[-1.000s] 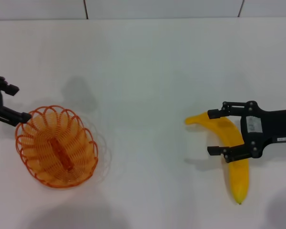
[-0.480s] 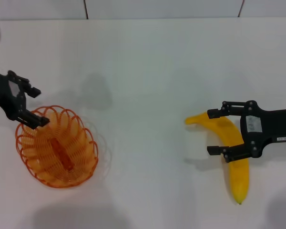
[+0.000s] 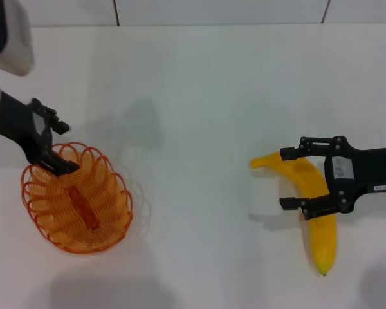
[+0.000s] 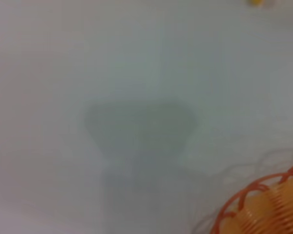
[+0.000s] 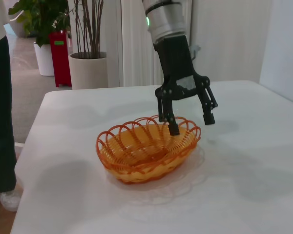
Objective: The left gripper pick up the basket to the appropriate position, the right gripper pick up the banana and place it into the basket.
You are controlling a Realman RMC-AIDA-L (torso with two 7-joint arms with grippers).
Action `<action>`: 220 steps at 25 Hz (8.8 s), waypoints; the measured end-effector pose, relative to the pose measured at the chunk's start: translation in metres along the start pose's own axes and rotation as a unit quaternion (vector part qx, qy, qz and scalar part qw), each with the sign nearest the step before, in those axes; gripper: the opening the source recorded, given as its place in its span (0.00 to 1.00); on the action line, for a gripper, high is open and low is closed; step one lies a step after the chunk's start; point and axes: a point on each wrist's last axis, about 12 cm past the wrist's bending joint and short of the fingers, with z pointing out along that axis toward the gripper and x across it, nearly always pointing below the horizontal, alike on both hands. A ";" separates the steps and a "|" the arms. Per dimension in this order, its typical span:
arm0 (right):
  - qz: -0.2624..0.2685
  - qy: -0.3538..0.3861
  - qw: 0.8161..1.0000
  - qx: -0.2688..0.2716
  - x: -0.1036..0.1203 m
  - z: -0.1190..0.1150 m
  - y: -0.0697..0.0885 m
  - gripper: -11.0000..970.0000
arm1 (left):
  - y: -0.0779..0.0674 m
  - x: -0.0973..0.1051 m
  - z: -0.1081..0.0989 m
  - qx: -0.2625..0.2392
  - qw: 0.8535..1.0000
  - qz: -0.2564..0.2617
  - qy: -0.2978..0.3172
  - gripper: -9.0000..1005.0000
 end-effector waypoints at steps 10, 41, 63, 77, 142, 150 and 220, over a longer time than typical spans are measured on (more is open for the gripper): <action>0.003 0.001 1.000 -0.002 0.000 0.001 0.000 0.92 | -0.001 -0.007 0.012 0.012 1.000 0.009 0.007 0.81; 0.016 0.001 1.000 0.004 0.002 -0.003 0.001 0.92 | 0.001 -0.010 0.003 -0.016 0.999 -0.021 0.022 0.13; 0.017 0.001 1.000 0.004 0.003 -0.005 0.002 0.92 | -0.029 0.020 -0.038 0.022 0.993 -0.076 -0.090 0.07; 0.014 0.001 1.000 0.005 0.001 -0.003 0.000 0.92 | -0.027 0.017 -0.031 0.031 0.969 -0.217 -0.113 0.07; 0.008 -0.007 1.000 0.003 -0.004 0.001 -0.003 0.92 | -0.022 -0.028 0.051 0.115 0.939 -0.317 -0.064 0.33; 0.010 -0.006 1.000 0.005 -0.002 -0.001 -0.002 0.92 | -0.023 -0.029 0.047 0.127 0.940 -0.309 -0.063 0.42; 0.102 0.191 0.976 0.023 -0.067 -0.015 -0.046 0.92 | -0.125 0.117 0.027 -0.010 0.909 -0.123 -0.397 0.58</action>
